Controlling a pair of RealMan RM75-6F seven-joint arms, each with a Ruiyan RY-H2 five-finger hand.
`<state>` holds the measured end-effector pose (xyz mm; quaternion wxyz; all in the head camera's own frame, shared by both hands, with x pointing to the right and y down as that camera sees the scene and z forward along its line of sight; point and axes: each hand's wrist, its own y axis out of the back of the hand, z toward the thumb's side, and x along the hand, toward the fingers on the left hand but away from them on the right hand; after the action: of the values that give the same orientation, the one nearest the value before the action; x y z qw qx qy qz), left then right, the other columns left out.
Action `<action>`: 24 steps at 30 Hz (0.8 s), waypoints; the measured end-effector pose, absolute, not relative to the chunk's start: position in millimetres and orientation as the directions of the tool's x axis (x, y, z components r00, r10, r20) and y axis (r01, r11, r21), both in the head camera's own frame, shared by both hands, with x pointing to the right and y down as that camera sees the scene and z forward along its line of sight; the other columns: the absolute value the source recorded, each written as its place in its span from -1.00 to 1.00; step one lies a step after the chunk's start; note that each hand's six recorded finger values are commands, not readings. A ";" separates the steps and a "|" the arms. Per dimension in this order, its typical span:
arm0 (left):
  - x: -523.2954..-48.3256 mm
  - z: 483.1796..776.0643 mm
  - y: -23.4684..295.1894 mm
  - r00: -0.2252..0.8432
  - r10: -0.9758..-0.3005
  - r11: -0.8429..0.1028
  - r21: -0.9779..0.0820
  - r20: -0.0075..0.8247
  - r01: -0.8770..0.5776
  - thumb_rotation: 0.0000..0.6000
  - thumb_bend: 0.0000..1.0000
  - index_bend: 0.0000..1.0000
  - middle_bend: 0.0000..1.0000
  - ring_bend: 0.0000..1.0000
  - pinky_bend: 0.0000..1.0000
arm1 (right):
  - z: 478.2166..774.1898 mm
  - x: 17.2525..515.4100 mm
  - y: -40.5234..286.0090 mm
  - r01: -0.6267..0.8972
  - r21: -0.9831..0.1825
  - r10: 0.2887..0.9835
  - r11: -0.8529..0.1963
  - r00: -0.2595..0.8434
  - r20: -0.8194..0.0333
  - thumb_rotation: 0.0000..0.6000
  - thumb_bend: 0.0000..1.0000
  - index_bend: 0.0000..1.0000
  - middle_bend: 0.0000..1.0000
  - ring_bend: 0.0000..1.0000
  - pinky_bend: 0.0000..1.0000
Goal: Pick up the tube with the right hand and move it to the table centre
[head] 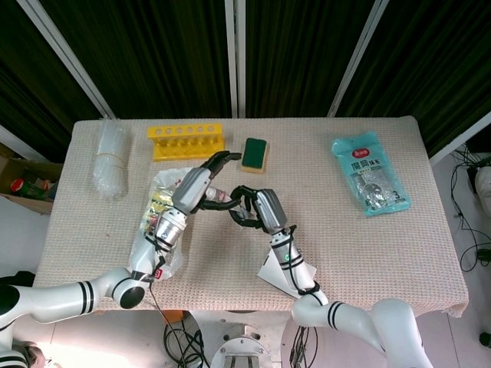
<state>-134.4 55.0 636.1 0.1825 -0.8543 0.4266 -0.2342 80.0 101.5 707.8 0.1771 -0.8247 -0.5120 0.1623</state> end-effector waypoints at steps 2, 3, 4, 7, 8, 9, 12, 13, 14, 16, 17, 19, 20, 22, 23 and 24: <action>-134.5 636.7 55.2 0.525 -0.817 -0.564 -0.521 0.238 -0.641 -0.67 -1.00 -0.70 -0.63 -0.82 -0.61 | 706.9 79.1 101.4 0.789 -0.455 0.902 -0.413 0.423 -0.086 1.00 -0.09 1.00 0.90 0.68 0.80; -134.5 637.7 55.5 0.525 -0.818 -0.560 -0.530 0.235 -0.636 -0.72 -1.00 -0.70 -0.63 -0.82 -0.61 | 706.3 78.5 101.3 0.790 -0.453 0.902 -0.413 0.423 -0.085 1.00 -0.09 1.00 0.90 0.68 0.80; -134.6 638.6 55.9 0.525 -0.818 -0.559 -0.537 0.234 -0.632 -0.75 -1.00 -0.70 -0.63 -0.82 -0.62 | 706.0 78.0 101.3 0.791 -0.452 0.902 -0.413 0.423 -0.085 1.00 -0.09 1.00 0.91 0.69 0.80; -134.1 640.2 56.5 0.526 -0.820 -0.551 -0.563 0.227 -0.616 -0.81 -1.00 -0.68 -0.63 -0.82 -0.62 | 705.1 76.9 101.0 0.795 -0.443 0.903 -0.414 0.421 -0.088 1.00 -0.09 1.00 0.91 0.70 0.81; -133.8 640.6 56.6 0.527 -0.820 -0.547 -0.574 0.223 -0.610 -0.84 -1.00 -0.68 -0.63 -0.82 -0.62 | 704.8 76.6 100.9 0.797 -0.440 0.903 -0.414 0.420 -0.089 1.00 -0.09 1.00 0.91 0.70 0.81; -133.4 641.0 56.7 0.528 -0.821 -0.541 -0.588 0.216 -0.601 -0.85 -1.00 -0.68 -0.63 -0.82 -0.62 | 704.7 76.4 100.8 0.799 -0.437 0.903 -0.414 0.419 -0.090 1.00 -0.09 1.00 0.91 0.70 0.81; -132.0 642.0 57.3 0.534 -0.822 -0.524 -0.630 0.198 -0.573 -0.88 -1.00 -0.68 -0.63 -0.82 -0.62 | 704.4 75.9 101.0 0.806 -0.420 0.904 -0.418 0.417 -0.100 1.00 -0.09 1.00 0.91 0.70 0.81; -131.6 642.4 57.4 0.536 -0.822 -0.518 -0.644 0.192 -0.563 -0.91 -1.00 -0.67 -0.63 -0.82 -0.62 | 704.2 75.7 101.1 0.807 -0.415 0.903 -0.419 0.417 -0.102 1.00 -0.09 1.00 0.91 0.70 0.82; -131.2 642.6 57.4 0.538 -0.823 -0.510 -0.657 0.185 -0.554 -0.94 -1.00 -0.66 -0.62 -0.82 -0.63 | 704.0 75.6 101.2 0.809 -0.411 0.903 -0.421 0.417 -0.104 1.00 -0.09 1.00 0.91 0.70 0.82; -130.4 643.6 57.6 0.542 -0.823 -0.494 -0.688 0.171 -0.532 -1.00 -1.00 -0.65 -0.62 -0.82 -0.63 | 703.3 75.3 101.5 0.812 -0.400 0.902 -0.424 0.418 -0.109 1.00 -0.08 1.00 0.91 0.70 0.82; -130.0 644.0 57.8 0.545 -0.821 -0.488 -0.700 0.167 -0.521 -1.00 -1.00 -0.65 -0.62 -0.82 -0.63 | 702.9 75.2 101.5 0.814 -0.396 0.902 -0.426 0.418 -0.111 1.00 -0.08 1.00 0.91 0.70 0.82; -128.6 645.3 58.9 0.555 -0.816 -0.481 -0.720 0.160 -0.500 -1.00 -1.00 -0.65 -0.62 -0.83 -0.63 | 702.2 75.3 100.9 0.816 -0.388 0.901 -0.428 0.418 -0.116 1.00 -0.08 1.00 0.91 0.70 0.82; -128.1 645.9 59.6 0.559 -0.814 -0.483 -0.722 0.161 -0.496 -1.00 -1.00 -0.65 -0.62 -0.83 -0.63 | 702.1 75.4 100.6 0.817 -0.385 0.901 -0.429 0.418 -0.118 1.00 -0.08 1.00 0.91 0.70 0.82; -127.2 647.1 60.4 0.564 -0.808 -0.494 -0.716 0.168 -0.494 -1.00 -1.00 -0.65 -0.62 -0.82 -0.63 | 701.5 75.4 99.9 0.818 -0.381 0.900 -0.431 0.418 -0.122 1.00 -0.08 1.00 0.91 0.70 0.82; -126.8 647.8 60.9 0.567 -0.805 -0.500 -0.712 0.174 -0.492 -1.00 -1.00 -0.65 -0.62 -0.82 -0.63 | 701.1 75.2 99.6 0.817 -0.381 0.900 -0.432 0.419 -0.122 1.00 -0.08 1.00 0.91 0.70 0.82; -126.4 648.7 61.5 0.571 -0.801 -0.509 -0.708 0.181 -0.490 -1.00 -1.00 -0.64 -0.62 -0.82 -0.63 | 700.5 74.7 99.5 0.817 -0.381 0.899 -0.434 0.421 -0.121 1.00 -0.08 1.00 0.91 0.70 0.82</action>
<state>-126.4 61.5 648.7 0.3077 -0.8312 0.3881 -0.2526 74.7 99.5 700.5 0.1326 -0.8323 -0.5154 0.1550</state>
